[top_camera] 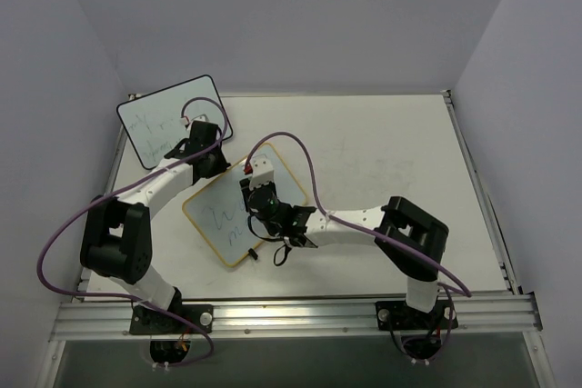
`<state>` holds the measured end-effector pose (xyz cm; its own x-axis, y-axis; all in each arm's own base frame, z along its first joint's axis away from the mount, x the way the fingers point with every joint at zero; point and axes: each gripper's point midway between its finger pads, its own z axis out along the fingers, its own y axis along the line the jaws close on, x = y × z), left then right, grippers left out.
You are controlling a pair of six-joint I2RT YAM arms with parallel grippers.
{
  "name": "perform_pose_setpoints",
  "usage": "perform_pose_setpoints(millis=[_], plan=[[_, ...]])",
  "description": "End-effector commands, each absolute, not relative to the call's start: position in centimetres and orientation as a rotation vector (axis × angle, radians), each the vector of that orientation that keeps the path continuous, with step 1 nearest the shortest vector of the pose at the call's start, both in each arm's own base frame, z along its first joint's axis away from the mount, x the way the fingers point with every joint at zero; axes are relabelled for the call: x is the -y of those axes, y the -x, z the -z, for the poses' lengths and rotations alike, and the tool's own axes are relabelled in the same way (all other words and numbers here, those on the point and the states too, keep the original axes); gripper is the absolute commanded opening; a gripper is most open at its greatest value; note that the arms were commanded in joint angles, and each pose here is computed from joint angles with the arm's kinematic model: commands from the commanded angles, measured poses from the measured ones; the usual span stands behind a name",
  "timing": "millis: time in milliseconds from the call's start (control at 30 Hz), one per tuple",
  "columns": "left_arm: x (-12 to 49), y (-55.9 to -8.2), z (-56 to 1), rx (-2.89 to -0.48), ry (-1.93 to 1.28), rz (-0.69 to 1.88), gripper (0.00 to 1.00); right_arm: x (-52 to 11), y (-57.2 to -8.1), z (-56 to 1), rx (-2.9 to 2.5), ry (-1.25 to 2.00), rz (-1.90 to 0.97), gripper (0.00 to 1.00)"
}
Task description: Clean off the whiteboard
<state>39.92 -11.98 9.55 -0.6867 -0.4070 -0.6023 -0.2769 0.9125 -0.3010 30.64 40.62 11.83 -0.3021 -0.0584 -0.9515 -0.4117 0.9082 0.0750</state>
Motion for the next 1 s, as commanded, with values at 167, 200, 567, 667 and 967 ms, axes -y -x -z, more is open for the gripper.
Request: perform_pose_setpoints(millis=[167, 200, 567, 667, 967], plan=[[13.0, -39.6, -10.1, -2.357, 0.451, 0.279, 0.02, -35.7, -33.4, -10.5, -1.885, 0.252, -0.219, 0.10], [13.0, -39.5, -10.0, -2.359, 0.451, 0.278, 0.02, -35.1, -33.8, -10.7, -1.885, 0.229, -0.213, 0.10], [12.9, -39.6, -10.0, -2.359, 0.450, 0.274, 0.02, -30.8, -34.7, -9.8, -1.885, 0.177, -0.054, 0.11], [12.9, -39.5, -10.0, -2.360, 0.449, 0.270, 0.02, -30.5, -34.9, -9.7, -1.879, 0.168, -0.061, 0.11], [13.1, -39.5, -9.9, -2.365, 0.443, 0.281, 0.02, -33.7, -34.1, -10.9, -1.846, 0.236, -0.218, 0.11]])
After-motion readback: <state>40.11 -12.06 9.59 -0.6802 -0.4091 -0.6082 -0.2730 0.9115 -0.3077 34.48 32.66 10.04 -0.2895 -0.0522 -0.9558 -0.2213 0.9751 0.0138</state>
